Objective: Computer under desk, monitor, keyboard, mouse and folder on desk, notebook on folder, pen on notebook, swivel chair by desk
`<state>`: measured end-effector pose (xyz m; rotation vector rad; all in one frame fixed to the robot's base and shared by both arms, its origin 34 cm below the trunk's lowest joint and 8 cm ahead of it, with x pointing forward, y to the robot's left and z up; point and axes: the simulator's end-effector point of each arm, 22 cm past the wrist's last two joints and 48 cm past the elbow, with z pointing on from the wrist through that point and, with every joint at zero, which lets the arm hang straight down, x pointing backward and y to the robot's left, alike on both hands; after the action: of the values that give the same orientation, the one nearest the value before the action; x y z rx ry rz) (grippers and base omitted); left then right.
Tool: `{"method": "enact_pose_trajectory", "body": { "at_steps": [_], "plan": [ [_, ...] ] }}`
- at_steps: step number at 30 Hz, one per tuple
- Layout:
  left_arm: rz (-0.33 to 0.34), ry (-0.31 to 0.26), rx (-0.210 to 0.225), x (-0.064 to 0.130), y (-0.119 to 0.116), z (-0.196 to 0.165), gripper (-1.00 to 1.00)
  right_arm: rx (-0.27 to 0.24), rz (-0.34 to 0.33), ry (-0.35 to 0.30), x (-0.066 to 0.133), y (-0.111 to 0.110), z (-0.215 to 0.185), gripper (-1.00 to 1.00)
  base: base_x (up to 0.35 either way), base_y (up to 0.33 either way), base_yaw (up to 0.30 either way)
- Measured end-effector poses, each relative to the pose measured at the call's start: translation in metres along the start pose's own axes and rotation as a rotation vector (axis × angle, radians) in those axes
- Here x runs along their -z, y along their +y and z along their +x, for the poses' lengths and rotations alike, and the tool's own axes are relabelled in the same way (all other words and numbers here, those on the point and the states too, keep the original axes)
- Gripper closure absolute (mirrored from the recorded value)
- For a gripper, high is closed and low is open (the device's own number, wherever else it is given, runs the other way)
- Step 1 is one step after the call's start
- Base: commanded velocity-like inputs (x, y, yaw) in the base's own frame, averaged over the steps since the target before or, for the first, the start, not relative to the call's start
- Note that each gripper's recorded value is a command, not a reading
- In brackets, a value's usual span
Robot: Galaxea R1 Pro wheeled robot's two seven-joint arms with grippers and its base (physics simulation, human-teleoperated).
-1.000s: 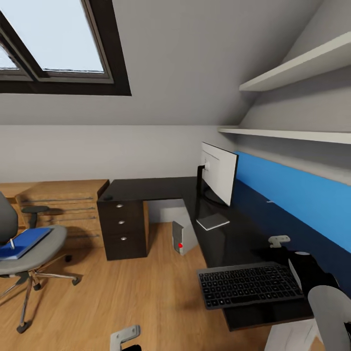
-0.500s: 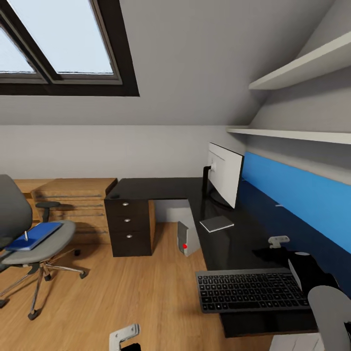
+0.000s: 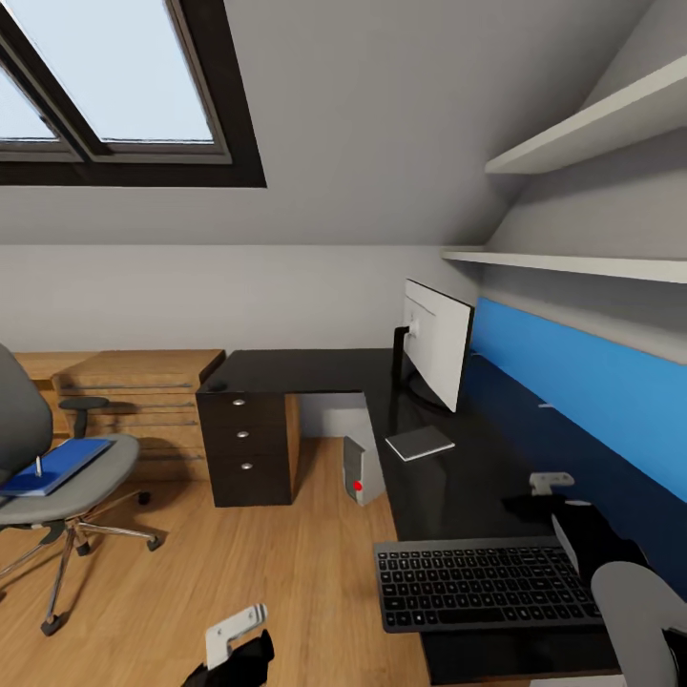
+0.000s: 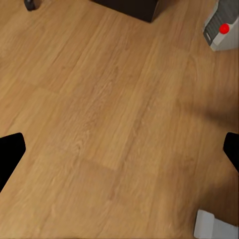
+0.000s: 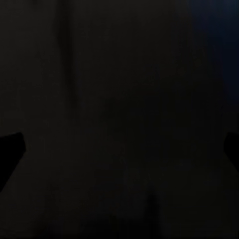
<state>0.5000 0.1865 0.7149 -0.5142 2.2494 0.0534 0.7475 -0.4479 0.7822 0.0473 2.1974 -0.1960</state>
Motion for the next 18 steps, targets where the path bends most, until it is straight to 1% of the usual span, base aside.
{"method": "enact_pose_trajectory", "body": {
  "at_steps": [2,18],
  "plan": [
    [0.0,-0.002,0.003,0.0,0.0,-0.001,-1.0,-0.001,0.002,0.006,0.0,0.0,0.003,-1.0,0.001,-0.001,0.0],
    [-0.005,-0.004,0.008,-0.017,0.006,0.02,-1.0,0.0,0.003,0.013,-0.016,0.004,0.03,-1.0,0.0,0.0,0.0]
  ]
}}
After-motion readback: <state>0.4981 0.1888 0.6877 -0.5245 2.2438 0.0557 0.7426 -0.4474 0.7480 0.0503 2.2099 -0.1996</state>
